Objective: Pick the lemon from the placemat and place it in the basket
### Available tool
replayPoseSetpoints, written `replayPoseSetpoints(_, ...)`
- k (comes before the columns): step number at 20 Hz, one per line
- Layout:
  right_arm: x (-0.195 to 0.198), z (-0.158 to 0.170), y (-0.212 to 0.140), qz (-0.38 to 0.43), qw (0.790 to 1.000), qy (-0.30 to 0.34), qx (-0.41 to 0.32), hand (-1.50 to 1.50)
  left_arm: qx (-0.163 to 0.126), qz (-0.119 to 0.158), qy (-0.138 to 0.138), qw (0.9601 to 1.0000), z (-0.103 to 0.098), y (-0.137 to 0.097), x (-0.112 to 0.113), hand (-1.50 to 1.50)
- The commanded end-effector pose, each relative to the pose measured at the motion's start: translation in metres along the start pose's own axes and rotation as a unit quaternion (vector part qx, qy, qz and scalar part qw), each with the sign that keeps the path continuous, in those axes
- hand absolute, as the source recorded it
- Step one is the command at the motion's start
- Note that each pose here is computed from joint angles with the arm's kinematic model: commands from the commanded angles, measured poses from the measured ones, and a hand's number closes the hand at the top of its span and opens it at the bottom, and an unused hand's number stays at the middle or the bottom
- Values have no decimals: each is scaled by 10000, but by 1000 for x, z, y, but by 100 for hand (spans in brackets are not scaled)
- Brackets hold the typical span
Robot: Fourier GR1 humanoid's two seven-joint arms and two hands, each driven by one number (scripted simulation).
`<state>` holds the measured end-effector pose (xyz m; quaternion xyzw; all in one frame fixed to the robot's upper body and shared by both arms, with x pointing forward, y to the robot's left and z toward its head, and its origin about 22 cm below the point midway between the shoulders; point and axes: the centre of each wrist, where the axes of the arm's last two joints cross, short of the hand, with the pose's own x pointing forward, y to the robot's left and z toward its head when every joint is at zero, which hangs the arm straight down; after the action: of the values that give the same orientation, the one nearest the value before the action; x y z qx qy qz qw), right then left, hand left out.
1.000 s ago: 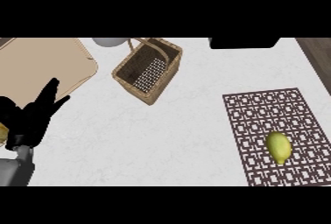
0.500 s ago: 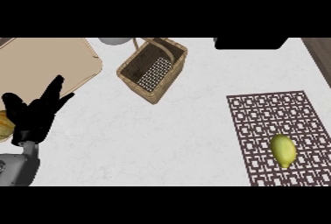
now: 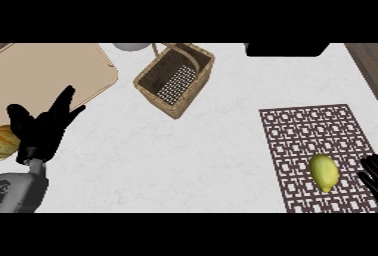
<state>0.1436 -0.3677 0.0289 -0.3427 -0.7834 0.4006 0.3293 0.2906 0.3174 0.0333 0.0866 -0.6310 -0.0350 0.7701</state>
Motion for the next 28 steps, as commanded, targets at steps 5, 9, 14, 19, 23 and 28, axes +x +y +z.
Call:
replayPoseSetpoints(5,-10,-26,22,316,9970,362,610,-150,-10,5,-65,10000,-3,7,10,0)
replayPoseSetpoints(9,-22,2,38,322,9963,411,685,-150,24,20,-133,9999,10,16,17,0)
replayPoseSetpoints(14,-34,4,22,316,9969,233,675,-150,-70,75,3,9999,4,4,2,0)
replayPoseSetpoints(19,-29,1,33,56,9971,106,751,-150,36,76,17,10000,-4,3,25,0)
replayPoseSetpoints(23,-44,8,15,128,9966,-95,812,-150,53,67,-103,9999,2,-11,2,0)
replayPoseSetpoints(28,-33,4,35,319,9964,5,789,-150,59,-45,-77,9999,1,0,1,0)
